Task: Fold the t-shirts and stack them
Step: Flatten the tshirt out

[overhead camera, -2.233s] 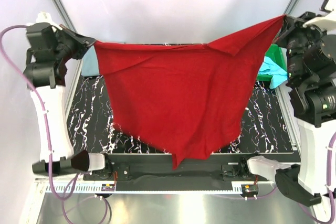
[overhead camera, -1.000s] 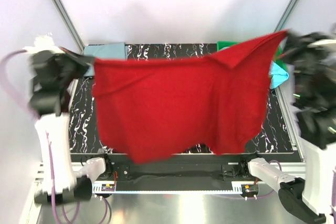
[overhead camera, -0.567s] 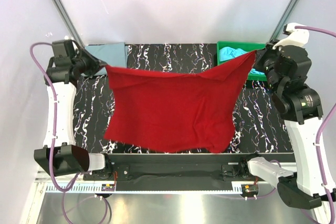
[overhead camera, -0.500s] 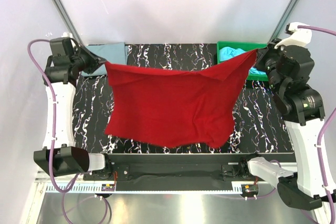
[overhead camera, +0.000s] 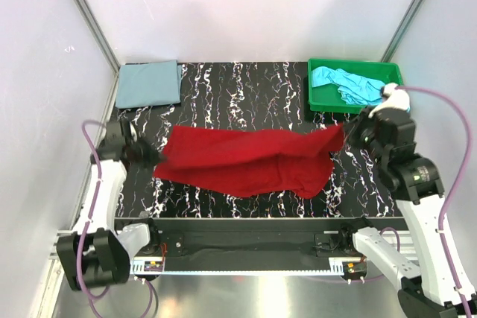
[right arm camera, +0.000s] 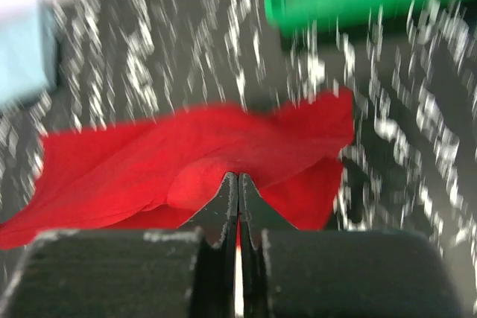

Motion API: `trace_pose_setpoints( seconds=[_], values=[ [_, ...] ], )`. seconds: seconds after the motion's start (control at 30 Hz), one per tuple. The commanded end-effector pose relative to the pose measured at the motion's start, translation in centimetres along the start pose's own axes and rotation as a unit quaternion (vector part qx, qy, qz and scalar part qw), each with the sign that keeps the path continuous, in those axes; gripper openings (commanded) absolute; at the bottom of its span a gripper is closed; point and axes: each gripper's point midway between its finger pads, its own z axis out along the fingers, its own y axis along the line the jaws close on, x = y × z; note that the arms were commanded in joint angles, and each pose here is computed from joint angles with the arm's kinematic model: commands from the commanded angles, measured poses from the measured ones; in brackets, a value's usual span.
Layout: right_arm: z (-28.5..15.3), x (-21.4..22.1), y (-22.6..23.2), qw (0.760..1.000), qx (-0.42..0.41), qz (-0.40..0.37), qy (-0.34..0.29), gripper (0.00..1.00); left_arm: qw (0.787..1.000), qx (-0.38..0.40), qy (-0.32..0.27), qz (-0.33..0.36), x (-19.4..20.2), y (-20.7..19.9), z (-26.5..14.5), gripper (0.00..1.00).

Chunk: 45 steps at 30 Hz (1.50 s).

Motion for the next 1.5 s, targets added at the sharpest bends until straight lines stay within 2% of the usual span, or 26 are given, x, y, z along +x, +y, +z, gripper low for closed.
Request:
trace_pose_setpoints(
  seconds=[0.0, 0.13, 0.3, 0.33, 0.37, 0.4, 0.43, 0.5, 0.53, 0.7, 0.73, 0.8, 1.03, 1.07, 1.1, 1.17, 1.3, 1.47],
  values=[
    [-0.7, 4.2, -0.8, 0.998, -0.001, 0.023, 0.059, 0.00, 1.000, -0.020, -0.008, -0.008, 1.9, 2.6, 0.2, 0.04],
    [-1.0, 6.5, -1.6, 0.995, 0.005, 0.018, 0.094, 0.00, 0.996, -0.067, 0.026, -0.055, 4.7, 5.9, 1.9, 0.07],
    [-1.0, 7.1, -1.8, 0.994, 0.010, 0.019, 0.107, 0.00, 0.984, -0.133, 0.053, -0.105, 6.0, 8.9, 2.7, 0.14],
    [-1.0, 7.2, -1.8, 0.994, 0.010, 0.018, 0.108, 0.00, 0.983, -0.136, 0.053, -0.112, 5.9, 9.0, 2.6, 0.20],
    [-1.0, 7.2, -1.8, 0.994, 0.009, 0.016, 0.108, 0.00, 0.982, -0.138, 0.047, -0.119, 5.7, 9.0, 2.4, 0.31],
    [-0.8, 7.2, -1.8, 0.994, 0.011, 0.014, 0.109, 0.00, 0.980, -0.147, 0.042, -0.131, 5.7, 9.2, 2.1, 0.52],
    [-0.8, 7.2, -1.9, 0.994, 0.012, 0.014, 0.110, 0.00, 0.981, -0.139, 0.027, -0.135, 5.5, 8.8, 1.6, 0.62],
    [-0.7, 7.2, -1.9, 0.994, 0.012, 0.012, 0.110, 0.00, 0.975, -0.153, 0.035, -0.155, 6.2, 9.2, 1.2, 0.75],
    [-0.7, 7.2, -1.9, 0.994, 0.012, 0.011, 0.110, 0.00, 0.972, -0.161, 0.041, -0.165, 6.7, 9.5, 1.2, 0.76],
    [-0.2, 7.4, -1.6, 0.993, 0.007, 0.009, 0.117, 0.00, 0.975, -0.131, 0.066, -0.168, 8.0, 9.1, 2.0, 0.67],
    [0.0, 7.5, -1.6, 0.993, 0.007, 0.008, 0.117, 0.00, 0.976, -0.122, 0.072, -0.166, 8.2, 8.8, 2.1, 0.58],
    [0.1, 7.5, -1.6, 0.993, 0.006, 0.007, 0.118, 0.00, 0.975, -0.123, 0.081, -0.167, 8.8, 9.1, 2.1, 0.50],
    [0.3, 7.6, -1.3, 0.993, 0.000, 0.012, 0.117, 0.00, 0.961, -0.154, 0.103, -0.204, 11.2, 10.8, 2.4, 0.46],
    [0.2, 7.5, -1.3, 0.993, -0.001, 0.013, 0.115, 0.00, 0.961, -0.156, 0.101, -0.203, 11.2, 10.9, 2.4, 0.45],
    [0.2, 7.5, -1.3, 0.993, -0.001, 0.011, 0.116, 0.00, 0.961, -0.159, 0.099, -0.203, 11.1, 11.0, 2.4, 0.37],
    [0.1, 7.5, -1.3, 0.994, -0.002, 0.010, 0.113, 0.00, 0.960, -0.163, 0.096, -0.207, 11.1, 11.2, 2.6, 0.38],
    [-0.1, 7.4, -1.4, 0.994, -0.003, 0.011, 0.109, 0.00, 0.964, -0.149, 0.080, -0.206, 10.0, 10.8, 3.3, 0.47],
    [-0.3, 7.2, -1.4, 0.994, -0.004, 0.008, 0.107, 0.00, 0.962, -0.157, 0.075, -0.210, 9.9, 11.2, 3.7, 0.50]
  ],
)
